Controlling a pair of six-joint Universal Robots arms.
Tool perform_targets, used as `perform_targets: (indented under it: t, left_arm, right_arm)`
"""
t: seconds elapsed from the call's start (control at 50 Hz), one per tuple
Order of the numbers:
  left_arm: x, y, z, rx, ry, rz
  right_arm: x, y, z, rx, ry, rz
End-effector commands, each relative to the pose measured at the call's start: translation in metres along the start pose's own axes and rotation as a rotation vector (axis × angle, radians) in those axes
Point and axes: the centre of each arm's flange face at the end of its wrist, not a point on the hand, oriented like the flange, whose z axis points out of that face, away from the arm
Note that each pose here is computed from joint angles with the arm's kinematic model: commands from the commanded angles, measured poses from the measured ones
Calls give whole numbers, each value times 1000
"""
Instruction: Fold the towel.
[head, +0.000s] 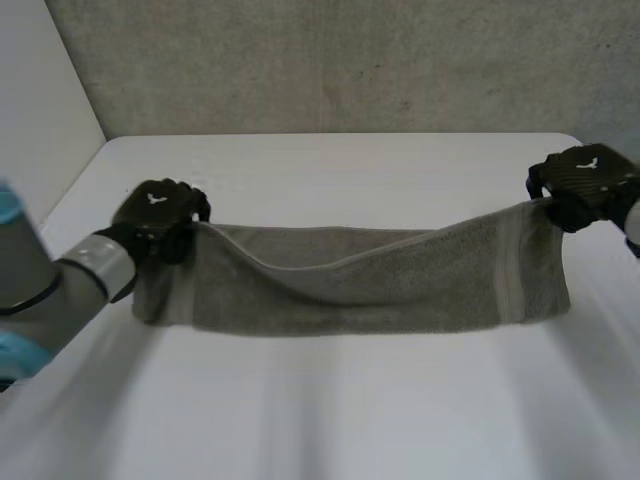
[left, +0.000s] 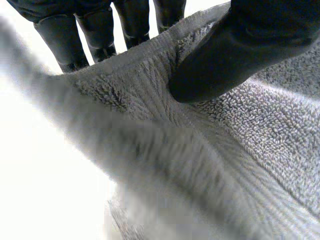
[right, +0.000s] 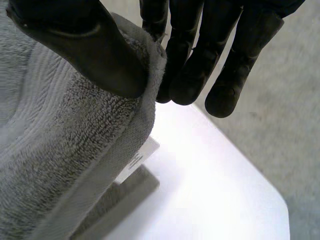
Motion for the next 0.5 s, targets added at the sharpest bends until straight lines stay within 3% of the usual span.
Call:
perform_targets:
  t: [0.02,0.22,0.5]
  left_arm:
    - [-11,16,40,-70,-25,44]
    - [-20,33,83,-49,-65,66]
    - [-3,42,96,-50,-61,69]
  right_arm:
    - [5,39,43,-98,37,-2]
    - [5,61,79,-159,118,-22]
    - [3,63,101,-146,178,14]
